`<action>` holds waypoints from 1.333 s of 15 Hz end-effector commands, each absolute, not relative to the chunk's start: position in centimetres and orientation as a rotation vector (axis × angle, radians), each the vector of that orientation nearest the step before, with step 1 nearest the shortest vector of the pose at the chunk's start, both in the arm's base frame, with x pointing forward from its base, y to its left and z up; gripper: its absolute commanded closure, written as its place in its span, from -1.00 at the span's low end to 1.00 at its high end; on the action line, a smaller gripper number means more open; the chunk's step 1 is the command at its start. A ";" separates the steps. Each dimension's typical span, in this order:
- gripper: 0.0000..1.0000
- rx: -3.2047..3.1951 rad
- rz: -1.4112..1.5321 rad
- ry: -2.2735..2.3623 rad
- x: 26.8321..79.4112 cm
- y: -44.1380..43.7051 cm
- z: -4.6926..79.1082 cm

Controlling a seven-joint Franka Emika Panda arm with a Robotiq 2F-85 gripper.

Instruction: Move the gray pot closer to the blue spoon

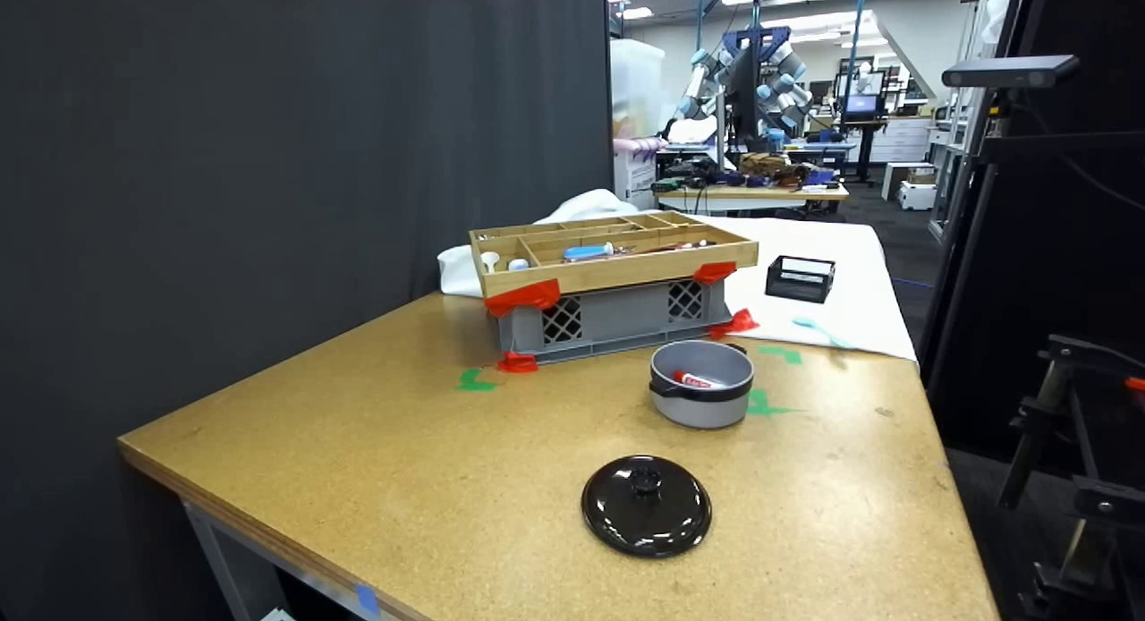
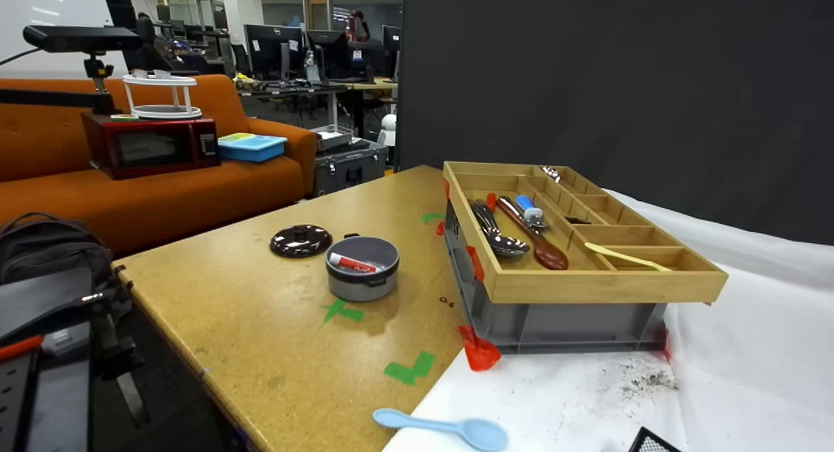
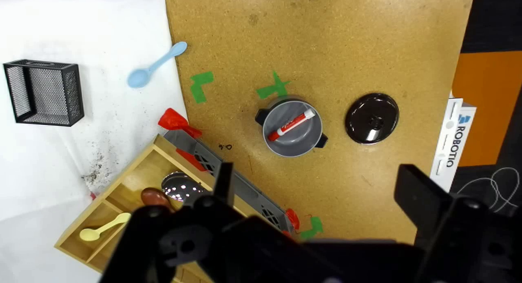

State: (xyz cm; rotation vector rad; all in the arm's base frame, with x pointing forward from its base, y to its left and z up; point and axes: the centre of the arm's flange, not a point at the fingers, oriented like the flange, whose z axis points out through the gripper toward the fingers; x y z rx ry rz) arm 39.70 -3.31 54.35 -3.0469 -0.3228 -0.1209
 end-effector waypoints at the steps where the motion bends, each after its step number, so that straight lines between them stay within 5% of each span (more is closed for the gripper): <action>1: -1.00 -3.047 -0.121 -0.323 39.7 -3.3 54.3; 20: -1.00 -3.105 -0.319 -0.341 56.0 12.1 34.3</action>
